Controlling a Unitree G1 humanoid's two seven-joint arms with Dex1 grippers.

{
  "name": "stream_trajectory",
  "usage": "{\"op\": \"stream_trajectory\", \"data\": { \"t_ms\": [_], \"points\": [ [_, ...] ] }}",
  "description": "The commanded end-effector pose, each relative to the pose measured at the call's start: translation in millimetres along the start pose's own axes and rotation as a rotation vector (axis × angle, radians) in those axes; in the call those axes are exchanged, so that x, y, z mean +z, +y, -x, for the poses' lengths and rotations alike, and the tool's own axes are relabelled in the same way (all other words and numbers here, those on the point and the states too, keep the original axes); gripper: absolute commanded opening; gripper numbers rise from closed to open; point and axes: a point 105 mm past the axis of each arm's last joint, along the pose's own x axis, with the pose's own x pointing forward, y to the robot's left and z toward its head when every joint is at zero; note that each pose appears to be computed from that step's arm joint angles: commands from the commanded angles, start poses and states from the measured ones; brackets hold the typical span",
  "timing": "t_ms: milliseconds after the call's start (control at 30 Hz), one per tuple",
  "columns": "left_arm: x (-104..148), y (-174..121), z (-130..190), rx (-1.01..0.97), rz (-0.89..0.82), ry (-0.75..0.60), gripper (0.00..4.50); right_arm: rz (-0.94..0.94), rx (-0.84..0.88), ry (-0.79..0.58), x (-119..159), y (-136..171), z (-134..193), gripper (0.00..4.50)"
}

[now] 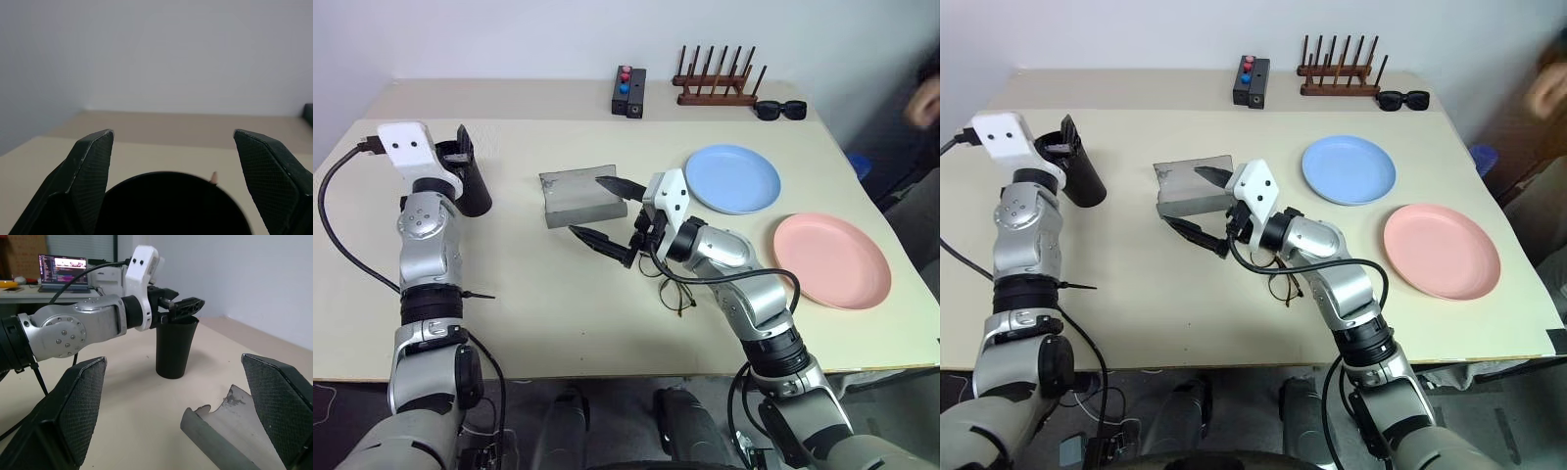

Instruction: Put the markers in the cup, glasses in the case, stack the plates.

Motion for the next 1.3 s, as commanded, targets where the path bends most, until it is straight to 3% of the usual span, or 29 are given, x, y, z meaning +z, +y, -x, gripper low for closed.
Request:
{"op": "stream_trajectory", "data": {
  "t_ms": [33,100,133,200,433,633,1100,1200,1300],
  "points": [
    [41,-26,-5,-0.141,0.038,-0.110,4.01,0.045,-0.020,-0.027,12,-6,6,4.50],
    [44,-65,3,-0.397,0.030,-0.057,4.01,0.061,-0.060,0.000,10,-19,16,4.50],
    [40,-85,14,-0.552,0.026,0.000,4.26,0.070,-0.074,0.021,9,-24,23,4.50],
    [29,-106,32,-0.733,-0.039,0.099,4.26,0.088,-0.078,0.071,5,-31,37,4.50],
    [-11,-113,57,-0.905,-0.123,0.429,4.26,0.118,-0.020,0.349,-18,-37,94,4.50],
    [-37,-117,69,-0.991,-0.153,0.632,4.26,0.121,-0.069,0.423,-20,-47,121,4.50],
    [-66,-140,70,-1.144,-0.240,0.713,4.26,0.081,-0.031,0.459,-17,-30,137,4.50],
    [-67,-144,72,-1.185,-0.231,0.697,3.42,0.083,-0.041,0.475,-21,-27,139,4.50],
    [-66,-145,76,-1.220,-0.235,0.673,1.91,0.083,-0.047,0.482,-23,-25,140,4.50]
  ]
}}
